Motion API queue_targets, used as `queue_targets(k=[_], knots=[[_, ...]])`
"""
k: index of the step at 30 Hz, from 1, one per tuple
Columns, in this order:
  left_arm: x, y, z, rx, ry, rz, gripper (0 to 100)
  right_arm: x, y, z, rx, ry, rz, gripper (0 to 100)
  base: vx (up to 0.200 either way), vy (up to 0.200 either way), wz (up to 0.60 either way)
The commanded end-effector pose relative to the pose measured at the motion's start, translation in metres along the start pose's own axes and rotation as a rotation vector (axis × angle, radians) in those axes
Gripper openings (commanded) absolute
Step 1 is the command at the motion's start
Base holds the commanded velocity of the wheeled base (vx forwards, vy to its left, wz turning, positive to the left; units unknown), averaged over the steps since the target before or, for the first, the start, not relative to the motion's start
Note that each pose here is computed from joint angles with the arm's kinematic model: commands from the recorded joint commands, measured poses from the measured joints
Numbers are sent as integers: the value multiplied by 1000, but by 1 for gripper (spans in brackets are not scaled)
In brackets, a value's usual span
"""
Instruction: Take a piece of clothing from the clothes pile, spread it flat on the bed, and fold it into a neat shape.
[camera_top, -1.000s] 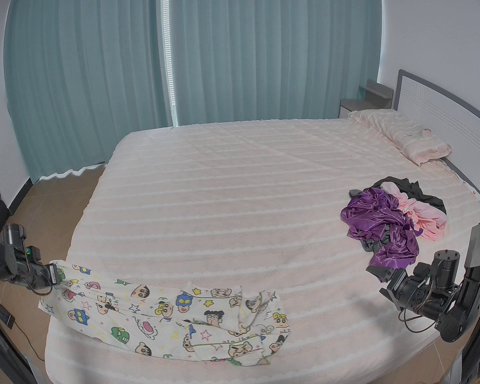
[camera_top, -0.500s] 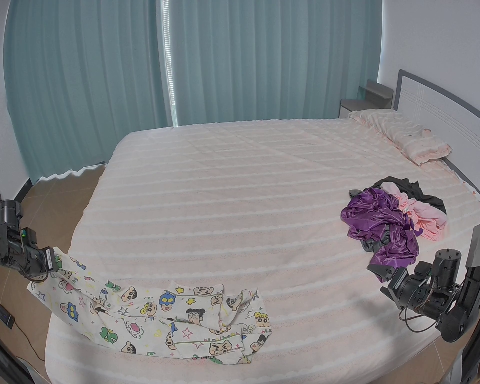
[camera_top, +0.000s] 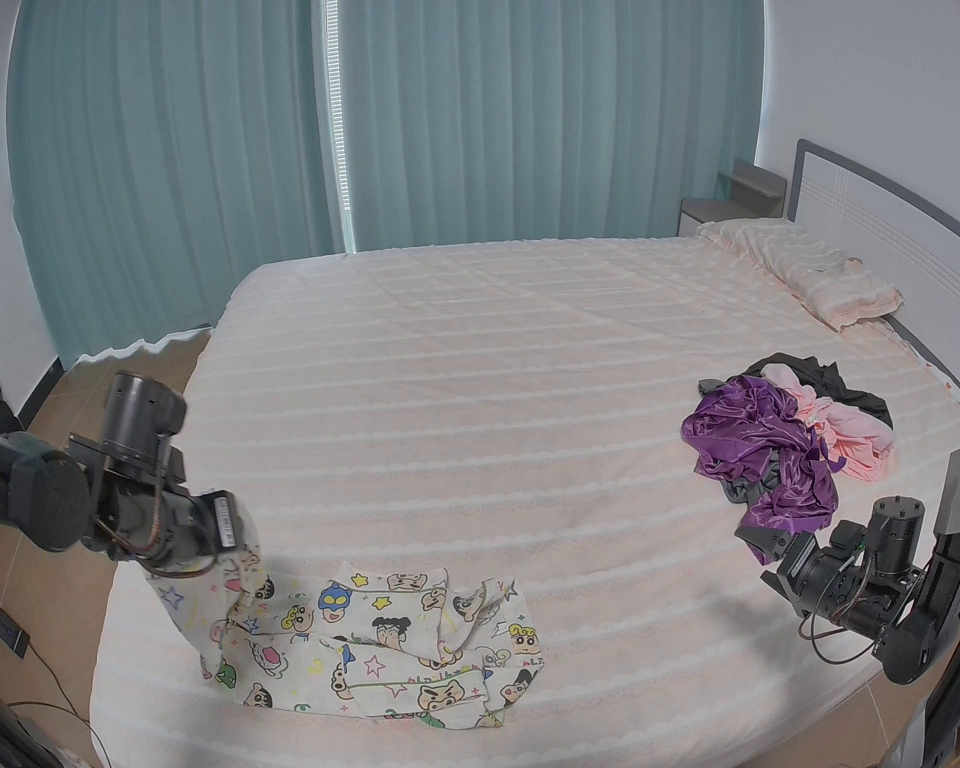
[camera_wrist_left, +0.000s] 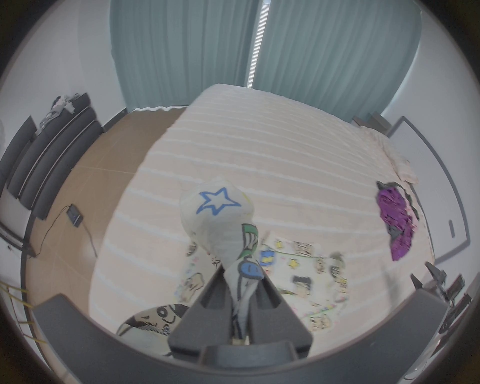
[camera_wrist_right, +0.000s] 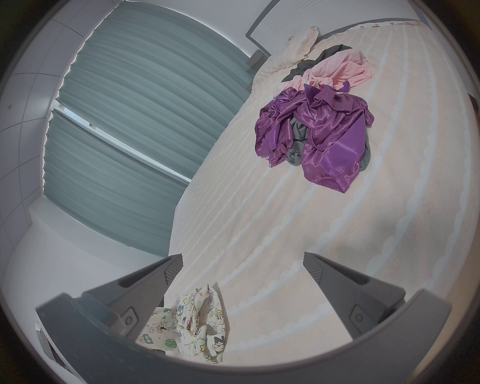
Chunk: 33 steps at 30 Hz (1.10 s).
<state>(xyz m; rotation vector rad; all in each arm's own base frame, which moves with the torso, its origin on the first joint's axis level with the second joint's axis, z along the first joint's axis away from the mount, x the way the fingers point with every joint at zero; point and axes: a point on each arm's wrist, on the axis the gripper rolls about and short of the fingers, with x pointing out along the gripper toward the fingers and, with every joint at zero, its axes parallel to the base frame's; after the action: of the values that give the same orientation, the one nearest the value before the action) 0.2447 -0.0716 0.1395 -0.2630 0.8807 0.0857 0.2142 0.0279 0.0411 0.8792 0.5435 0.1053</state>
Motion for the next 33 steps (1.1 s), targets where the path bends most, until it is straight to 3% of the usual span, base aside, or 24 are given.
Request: queue_targets(k=[1,6,10,21,22,29,33], knots=[[34,-93,-44,69,52,-26,0,-5,1,-2,0,7,-2,100,0,0,0],[51,-132,-57,80,60,-54,0,-6,2,-2,-2,4,4,100,0,0,0],[62,-147,-60,75,64,-66,0,-6,3,-2,-3,6,6,100,0,0,0],[72,-165,-61,29,68,-93,0,-6,3,-2,-4,7,7,100,0,0,0],[72,-165,-61,30,68,-94,100,-6,3,-2,-4,7,7,100,0,0,0],[64,-164,-60,8,67,-102,100,-5,2,-3,-3,12,3,100,0,0,0],[32,-157,-49,-50,33,-156,100,-6,2,-5,-2,25,-2,100,0,0,0]])
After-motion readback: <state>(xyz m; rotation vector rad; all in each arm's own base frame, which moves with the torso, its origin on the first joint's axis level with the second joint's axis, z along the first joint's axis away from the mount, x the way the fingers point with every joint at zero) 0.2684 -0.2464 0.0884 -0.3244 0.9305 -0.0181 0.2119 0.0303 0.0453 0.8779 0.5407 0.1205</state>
